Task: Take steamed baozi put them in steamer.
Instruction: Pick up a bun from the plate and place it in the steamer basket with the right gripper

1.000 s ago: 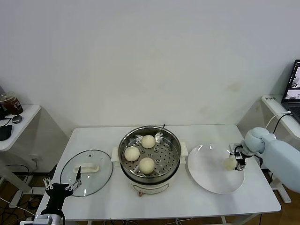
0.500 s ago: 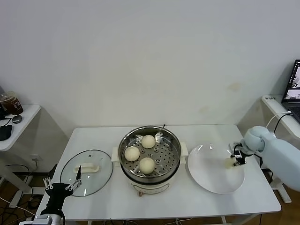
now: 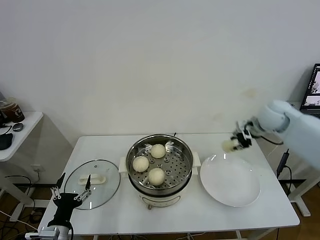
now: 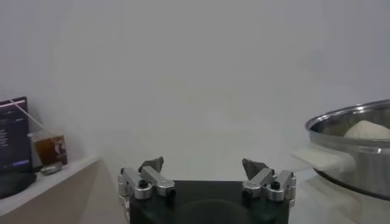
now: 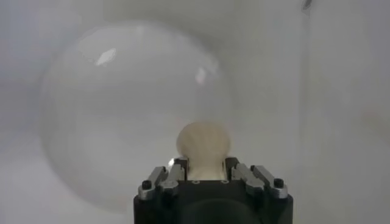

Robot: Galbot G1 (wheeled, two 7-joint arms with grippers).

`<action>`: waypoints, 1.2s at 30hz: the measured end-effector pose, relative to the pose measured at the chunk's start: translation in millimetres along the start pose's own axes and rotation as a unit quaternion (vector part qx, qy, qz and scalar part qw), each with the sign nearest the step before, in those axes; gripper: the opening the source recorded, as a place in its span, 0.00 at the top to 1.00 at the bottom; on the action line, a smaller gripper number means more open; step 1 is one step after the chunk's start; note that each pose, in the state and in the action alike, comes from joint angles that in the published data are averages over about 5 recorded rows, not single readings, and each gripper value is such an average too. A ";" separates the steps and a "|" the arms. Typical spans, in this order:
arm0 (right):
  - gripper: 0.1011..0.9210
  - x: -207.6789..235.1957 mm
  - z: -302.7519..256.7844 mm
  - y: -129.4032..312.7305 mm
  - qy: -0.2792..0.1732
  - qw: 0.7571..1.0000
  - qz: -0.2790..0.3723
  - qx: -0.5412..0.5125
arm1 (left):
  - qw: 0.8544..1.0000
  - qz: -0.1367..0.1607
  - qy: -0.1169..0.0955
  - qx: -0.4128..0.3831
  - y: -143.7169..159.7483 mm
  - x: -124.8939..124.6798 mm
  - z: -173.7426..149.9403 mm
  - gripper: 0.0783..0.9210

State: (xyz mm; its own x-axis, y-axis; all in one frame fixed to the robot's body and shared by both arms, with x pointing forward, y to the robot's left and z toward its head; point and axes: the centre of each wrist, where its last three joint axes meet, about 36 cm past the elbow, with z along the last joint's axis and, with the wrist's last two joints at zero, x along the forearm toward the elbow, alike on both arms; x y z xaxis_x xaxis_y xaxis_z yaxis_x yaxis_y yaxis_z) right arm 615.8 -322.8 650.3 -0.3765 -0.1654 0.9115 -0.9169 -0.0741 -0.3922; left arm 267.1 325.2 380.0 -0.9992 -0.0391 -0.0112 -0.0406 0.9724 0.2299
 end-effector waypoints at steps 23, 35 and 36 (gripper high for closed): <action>0.62 -16.3 -206.8 13.7 -0.037 0.997 -0.045 0.045 | 1.000 -0.007 -0.008 0.006 -1.7 -3.3 -5.2 0.12; 0.61 -62.8 -214.5 20.5 -0.008 0.998 -0.055 0.036 | 1.000 -0.009 -0.007 0.007 -0.4 -6.0 -2.1 0.12; 0.61 -65.9 -214.3 21.4 -0.006 0.998 -0.056 0.035 | 1.000 -0.009 -0.006 0.007 -0.2 -6.0 -1.9 0.12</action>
State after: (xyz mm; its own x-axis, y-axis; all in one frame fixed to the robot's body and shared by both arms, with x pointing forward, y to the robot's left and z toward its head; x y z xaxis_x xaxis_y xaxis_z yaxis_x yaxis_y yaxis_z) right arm 592.6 -102.7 608.3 -0.2697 -0.1645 0.9488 -0.9415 -0.1619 -0.2957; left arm 273.1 324.8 381.9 -0.9982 -0.0536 -0.0275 -0.0583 0.9748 0.2153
